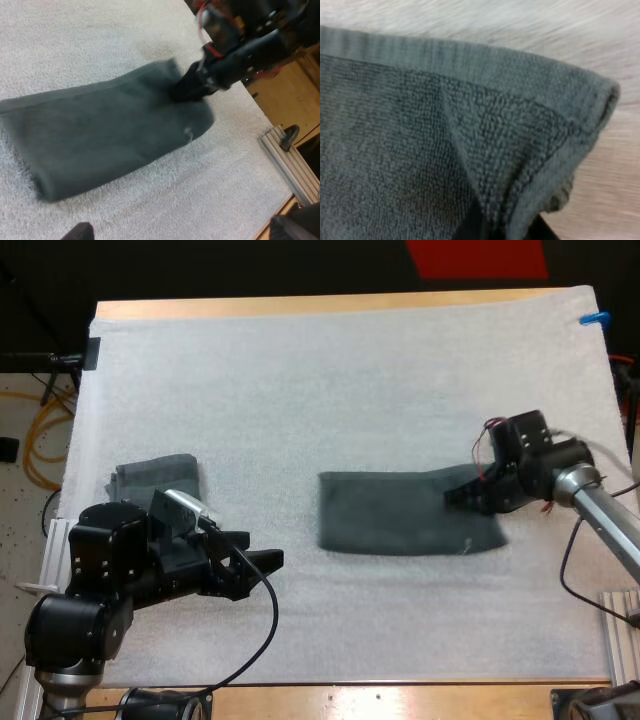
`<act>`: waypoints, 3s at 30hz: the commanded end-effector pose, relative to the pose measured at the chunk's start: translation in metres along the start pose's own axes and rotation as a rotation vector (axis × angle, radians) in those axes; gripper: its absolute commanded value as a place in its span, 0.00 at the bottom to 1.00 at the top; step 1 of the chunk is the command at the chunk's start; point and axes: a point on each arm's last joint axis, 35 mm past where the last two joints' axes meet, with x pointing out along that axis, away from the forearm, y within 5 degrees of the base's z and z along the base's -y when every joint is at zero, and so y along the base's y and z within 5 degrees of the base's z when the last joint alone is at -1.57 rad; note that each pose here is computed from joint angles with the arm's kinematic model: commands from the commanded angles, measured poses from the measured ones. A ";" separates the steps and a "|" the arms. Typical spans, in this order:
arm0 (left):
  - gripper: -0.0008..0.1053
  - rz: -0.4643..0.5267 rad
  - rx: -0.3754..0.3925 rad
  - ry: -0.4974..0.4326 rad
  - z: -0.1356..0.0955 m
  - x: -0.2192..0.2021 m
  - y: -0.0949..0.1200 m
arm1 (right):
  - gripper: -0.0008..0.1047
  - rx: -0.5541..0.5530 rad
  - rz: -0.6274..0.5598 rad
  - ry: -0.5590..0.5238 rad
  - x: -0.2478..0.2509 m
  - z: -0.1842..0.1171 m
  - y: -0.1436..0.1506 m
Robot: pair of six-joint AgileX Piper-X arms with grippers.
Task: Pick towel from pile fold and stack
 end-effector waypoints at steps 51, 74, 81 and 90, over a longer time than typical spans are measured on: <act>0.63 -0.040 0.010 -0.002 0.001 -0.001 -0.003 | 0.78 0.162 0.533 -0.161 0.011 0.061 0.093; 0.63 -0.050 0.047 -0.037 0.006 -0.001 -0.005 | 0.73 -0.035 0.448 -0.204 -0.021 0.049 0.133; 0.64 -0.013 0.030 -0.025 0.012 0.007 0.002 | 0.72 -0.126 0.254 -0.289 -0.106 0.015 0.122; 0.70 0.155 -0.016 0.019 0.033 0.060 0.016 | 0.72 -0.126 0.104 -0.499 -0.210 -0.051 0.106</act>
